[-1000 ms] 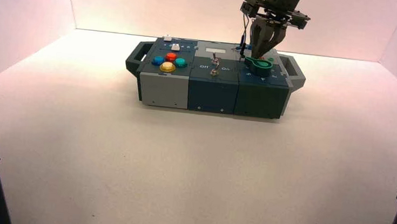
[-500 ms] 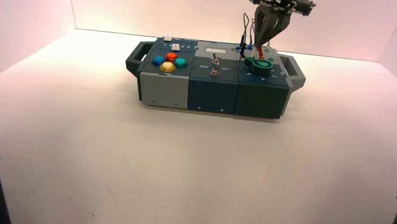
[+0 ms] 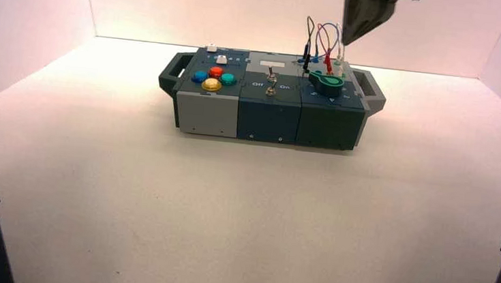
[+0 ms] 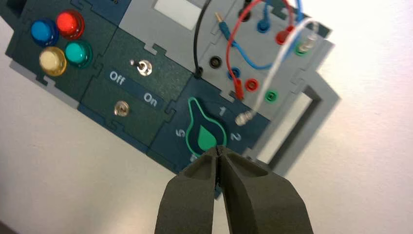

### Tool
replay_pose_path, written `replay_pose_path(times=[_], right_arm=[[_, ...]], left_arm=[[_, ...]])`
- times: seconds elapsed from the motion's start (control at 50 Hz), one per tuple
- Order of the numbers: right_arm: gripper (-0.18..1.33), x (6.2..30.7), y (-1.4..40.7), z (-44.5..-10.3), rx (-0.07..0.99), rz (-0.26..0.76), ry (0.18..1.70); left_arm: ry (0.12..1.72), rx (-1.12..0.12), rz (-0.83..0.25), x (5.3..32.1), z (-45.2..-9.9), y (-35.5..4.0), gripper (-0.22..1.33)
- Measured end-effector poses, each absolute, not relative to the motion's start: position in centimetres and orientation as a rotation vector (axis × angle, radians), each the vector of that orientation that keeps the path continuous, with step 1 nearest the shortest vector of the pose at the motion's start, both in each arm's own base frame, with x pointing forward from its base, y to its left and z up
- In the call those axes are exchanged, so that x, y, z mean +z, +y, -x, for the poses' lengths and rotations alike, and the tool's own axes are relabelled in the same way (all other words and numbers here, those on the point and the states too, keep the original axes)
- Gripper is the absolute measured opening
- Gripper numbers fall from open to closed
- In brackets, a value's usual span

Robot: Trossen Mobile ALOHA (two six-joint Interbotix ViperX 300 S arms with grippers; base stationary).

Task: Turn the knob to position 5.

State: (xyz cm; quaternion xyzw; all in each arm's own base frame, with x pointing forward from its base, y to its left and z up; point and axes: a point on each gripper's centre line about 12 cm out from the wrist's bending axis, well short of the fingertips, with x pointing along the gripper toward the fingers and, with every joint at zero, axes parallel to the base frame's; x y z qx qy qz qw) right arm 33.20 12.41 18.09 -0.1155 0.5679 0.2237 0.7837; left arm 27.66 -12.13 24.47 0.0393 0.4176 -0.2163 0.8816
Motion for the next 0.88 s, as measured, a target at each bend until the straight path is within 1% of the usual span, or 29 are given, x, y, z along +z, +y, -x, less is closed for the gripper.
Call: replay_pose_path(times=[0.14,0.32,0.62,0.88], right_arm=[[-0.14,19.2,11.6,-31.6,0.47,0.276,1.153],[-0.14,19.1,10.8,-30.3,0.454,0.294,1.086],[-0.14,17.8,10.5,-29.5,0.448,0.298,1.086],[-0.14,18.1,10.5,-29.5,0.447,0.302,1.072]], left_arm=[[0.845,-0.442,-0.078,24.2,-27.8,-12.1,-0.16],[0.822,-0.435,-0.074,24.0,-27.9,-12.0,-0.16],[0.792,-0.423,-0.073,23.5,-27.9,-11.9,-0.16],[0.776,-0.418,-0.07,23.3,-28.0,-11.8,-0.16]])
